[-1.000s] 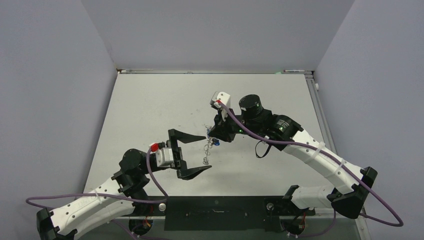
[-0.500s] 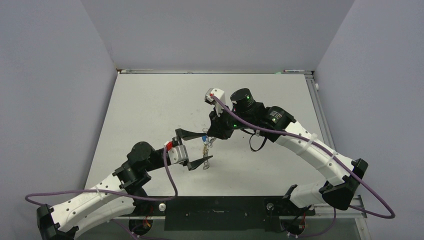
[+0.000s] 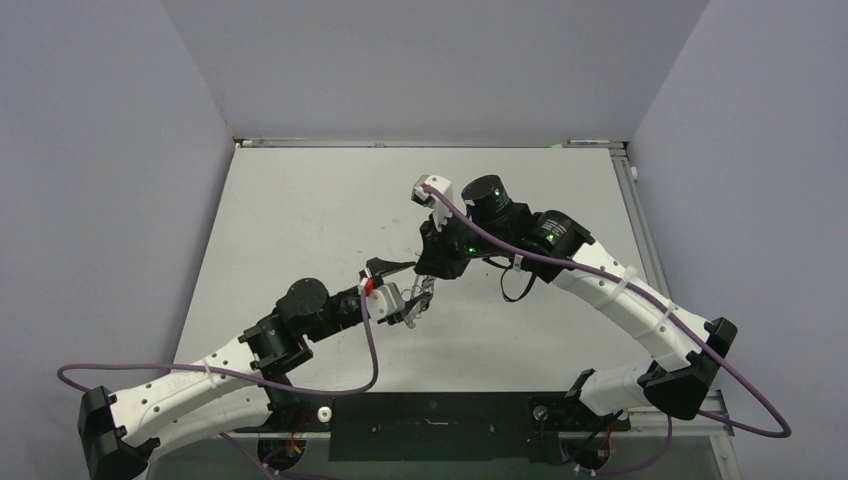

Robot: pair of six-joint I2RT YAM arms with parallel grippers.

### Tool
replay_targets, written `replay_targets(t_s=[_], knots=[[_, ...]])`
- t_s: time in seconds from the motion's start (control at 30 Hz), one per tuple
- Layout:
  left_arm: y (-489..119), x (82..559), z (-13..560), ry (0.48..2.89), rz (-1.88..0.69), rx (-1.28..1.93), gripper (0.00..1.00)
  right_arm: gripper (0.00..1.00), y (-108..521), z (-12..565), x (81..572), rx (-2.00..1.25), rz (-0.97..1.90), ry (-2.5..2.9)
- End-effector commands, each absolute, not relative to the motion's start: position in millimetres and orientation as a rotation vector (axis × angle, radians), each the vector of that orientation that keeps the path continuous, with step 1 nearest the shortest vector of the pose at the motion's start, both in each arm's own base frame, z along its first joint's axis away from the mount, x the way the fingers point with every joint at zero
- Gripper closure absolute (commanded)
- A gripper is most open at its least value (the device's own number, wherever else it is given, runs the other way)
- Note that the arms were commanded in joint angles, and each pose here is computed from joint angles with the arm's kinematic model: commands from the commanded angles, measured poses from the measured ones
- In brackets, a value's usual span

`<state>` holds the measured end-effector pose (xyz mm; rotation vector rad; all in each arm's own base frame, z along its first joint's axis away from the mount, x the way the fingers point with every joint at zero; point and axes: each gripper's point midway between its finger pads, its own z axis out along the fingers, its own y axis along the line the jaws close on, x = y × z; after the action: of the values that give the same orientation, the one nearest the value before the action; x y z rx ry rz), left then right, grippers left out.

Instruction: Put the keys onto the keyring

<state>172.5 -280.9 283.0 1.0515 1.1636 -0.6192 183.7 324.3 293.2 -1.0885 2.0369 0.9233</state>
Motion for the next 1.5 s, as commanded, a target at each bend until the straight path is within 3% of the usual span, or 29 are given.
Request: replay_targets(t_s=[0.0, 0.63, 0.87, 1.2, 1.47], knots=[[-285.7, 176.0, 292.3, 1.135, -0.499, 1.085, 0.50, 0.95, 328.4, 331.1, 182.0, -1.033, 0.989, 1.934], [-286.7, 159.2, 280.8, 1.047, -0.288, 1.281, 0.64, 0.95, 330.3, 318.0, 172.9, -1.091, 1.016, 1.971], [-282.5, 155.4, 278.2, 1.045, -0.254, 1.331, 0.51, 0.95, 330.0, 316.1, 173.3, -1.097, 1.008, 1.974], [-281.9, 160.3, 289.0, 1.028, -0.253, 1.241, 0.72, 0.95, 334.5, 315.5, 168.5, -1.110, 1.044, 1.966], [-284.3, 160.4, 291.6, 1.014, -0.269, 1.212, 0.79, 0.95, 337.1, 315.6, 167.9, -1.096, 1.062, 1.968]])
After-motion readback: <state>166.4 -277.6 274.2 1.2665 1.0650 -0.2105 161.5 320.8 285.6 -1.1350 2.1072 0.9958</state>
